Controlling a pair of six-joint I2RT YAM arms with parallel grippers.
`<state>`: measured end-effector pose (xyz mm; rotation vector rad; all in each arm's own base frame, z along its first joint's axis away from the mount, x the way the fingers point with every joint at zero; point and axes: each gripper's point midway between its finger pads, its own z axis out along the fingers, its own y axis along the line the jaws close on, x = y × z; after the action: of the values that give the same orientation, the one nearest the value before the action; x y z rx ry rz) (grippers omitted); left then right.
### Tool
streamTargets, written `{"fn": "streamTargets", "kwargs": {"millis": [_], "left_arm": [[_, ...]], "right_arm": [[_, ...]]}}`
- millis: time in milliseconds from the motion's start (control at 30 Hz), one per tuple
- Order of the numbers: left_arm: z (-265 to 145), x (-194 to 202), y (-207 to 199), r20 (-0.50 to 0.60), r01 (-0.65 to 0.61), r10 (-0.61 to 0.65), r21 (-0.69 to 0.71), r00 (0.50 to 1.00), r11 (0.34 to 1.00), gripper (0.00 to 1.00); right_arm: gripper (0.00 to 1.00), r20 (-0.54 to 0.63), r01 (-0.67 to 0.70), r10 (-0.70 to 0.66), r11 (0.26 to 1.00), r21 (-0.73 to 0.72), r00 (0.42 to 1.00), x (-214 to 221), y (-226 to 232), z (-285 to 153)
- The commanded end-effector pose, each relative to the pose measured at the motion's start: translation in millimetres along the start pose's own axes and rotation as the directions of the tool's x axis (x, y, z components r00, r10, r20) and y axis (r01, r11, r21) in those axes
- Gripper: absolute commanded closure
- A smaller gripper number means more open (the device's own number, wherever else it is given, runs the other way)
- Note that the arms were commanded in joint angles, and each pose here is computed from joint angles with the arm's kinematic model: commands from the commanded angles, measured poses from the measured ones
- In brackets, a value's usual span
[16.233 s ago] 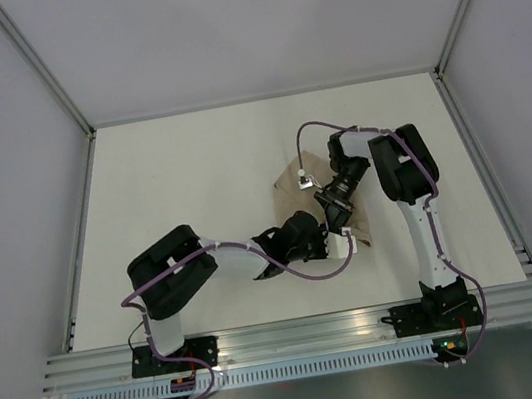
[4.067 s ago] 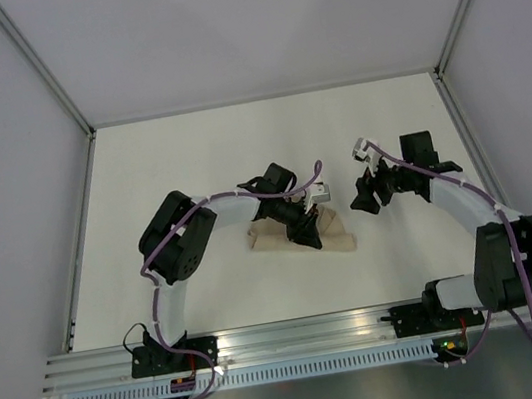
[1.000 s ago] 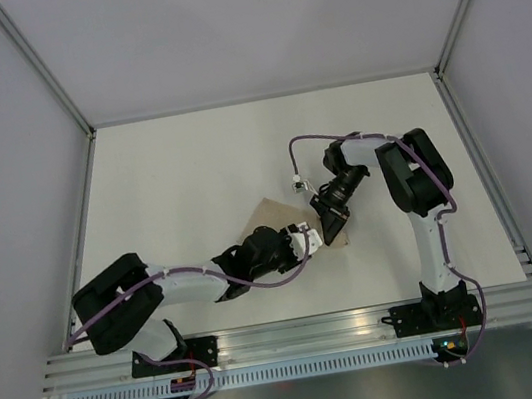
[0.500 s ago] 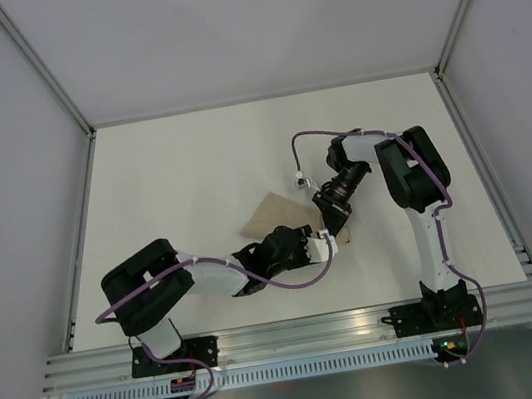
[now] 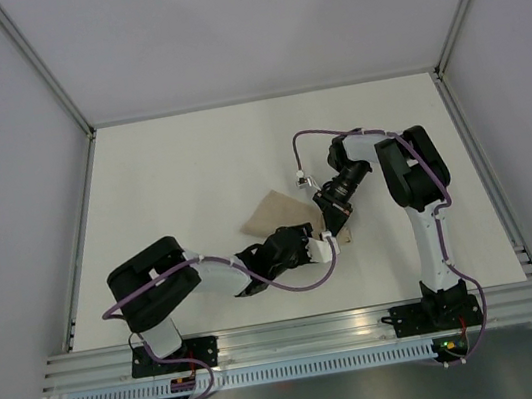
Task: Fold the napkin, place the utensils inside, and roll it up
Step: Roll the napkin with the utensil
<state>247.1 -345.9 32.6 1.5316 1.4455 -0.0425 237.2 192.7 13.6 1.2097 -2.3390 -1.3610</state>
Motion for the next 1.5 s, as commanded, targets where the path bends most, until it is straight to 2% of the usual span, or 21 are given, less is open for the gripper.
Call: {"fn": "streamTargets", "kwargs": {"millis": [0, 200, 300, 400, 433, 533, 600, 633, 833, 1033, 1133, 1333, 1433, 1467], "left_arm": [[3, 1, 10, -0.003, -0.060, 0.060, -0.054, 0.998, 0.997, 0.41], [13, 8, -2, -0.030, -0.066, 0.066, 0.001, 0.997, 0.998, 0.40], [15, 14, -12, -0.049, -0.052, 0.054, 0.056, 0.997, 0.997, 0.47], [18, 23, -25, -0.096, -0.040, 0.052, 0.122, 0.994, 0.992, 0.62], [19, 25, -28, -0.112, -0.036, 0.051, 0.139, 0.992, 0.990, 0.73], [20, 28, -42, -0.126, -0.001, 0.027, 0.206, 0.992, 0.978, 0.88], [18, 27, -50, -0.128, 0.020, 0.013, 0.254, 0.992, 0.967, 0.94], [18, 28, -52, -0.136, 0.033, 0.004, 0.269, 0.991, 0.963, 0.97], [13, 26, -68, -0.158, 0.117, -0.058, 0.398, 0.986, 0.910, 0.98], [8, 20, -73, -0.168, 0.214, -0.150, 0.484, 0.974, 0.849, 0.98], [8, 16, -74, -0.173, 0.250, -0.186, 0.516, 0.967, 0.819, 0.98], [2, 18, -82, -0.239, 0.341, -0.244, 0.604, 0.940, 0.720, 0.98], [0, 17, -85, -0.275, 0.406, -0.299, 0.655, 0.914, 0.638, 0.98], [1, 7, -82, -0.260, 0.417, -0.334, 0.684, 0.906, 0.598, 0.98]], "right_arm": [[0.89, -0.078, 0.085, -0.076, 0.990, 0.111, 0.994, 10, -44, 3], [0.89, -0.080, 0.084, -0.075, 0.990, 0.110, 0.994, 11, -44, 4], [0.89, -0.079, 0.085, -0.077, 0.990, 0.113, 0.994, 11, -44, 3], [0.88, -0.075, 0.089, -0.080, 0.989, 0.121, 0.994, 10, -44, 1], [0.87, -0.072, 0.090, -0.082, 0.988, 0.124, 0.994, 9, -44, 1], [0.83, -0.063, 0.093, -0.086, 0.987, 0.133, 0.994, 7, -44, -1], [0.80, -0.056, 0.095, -0.088, 0.986, 0.137, 0.995, 5, -42, -2], [0.75, -0.054, 0.096, -0.090, 0.985, 0.140, 0.995, 5, -41, -3], [0.49, -0.019, 0.099, -0.097, 0.974, 0.204, 0.995, -3, -36, -16], [0.36, 0.097, 0.056, -0.096, 0.934, 0.354, 0.991, -21, -36, -48], [0.35, 0.174, 0.042, -0.126, 0.906, 0.421, 0.977, -27, -28, -69], [0.33, 0.336, -0.008, -0.198, 0.851, 0.524, 0.921, -33, -21, -113], [0.33, 0.389, -0.003, -0.265, 0.823, 0.568, 0.882, -35, -17, -133], [0.33, 0.399, 0.012, -0.311, 0.801, 0.598, 0.863, -35, -11, -139]]}}
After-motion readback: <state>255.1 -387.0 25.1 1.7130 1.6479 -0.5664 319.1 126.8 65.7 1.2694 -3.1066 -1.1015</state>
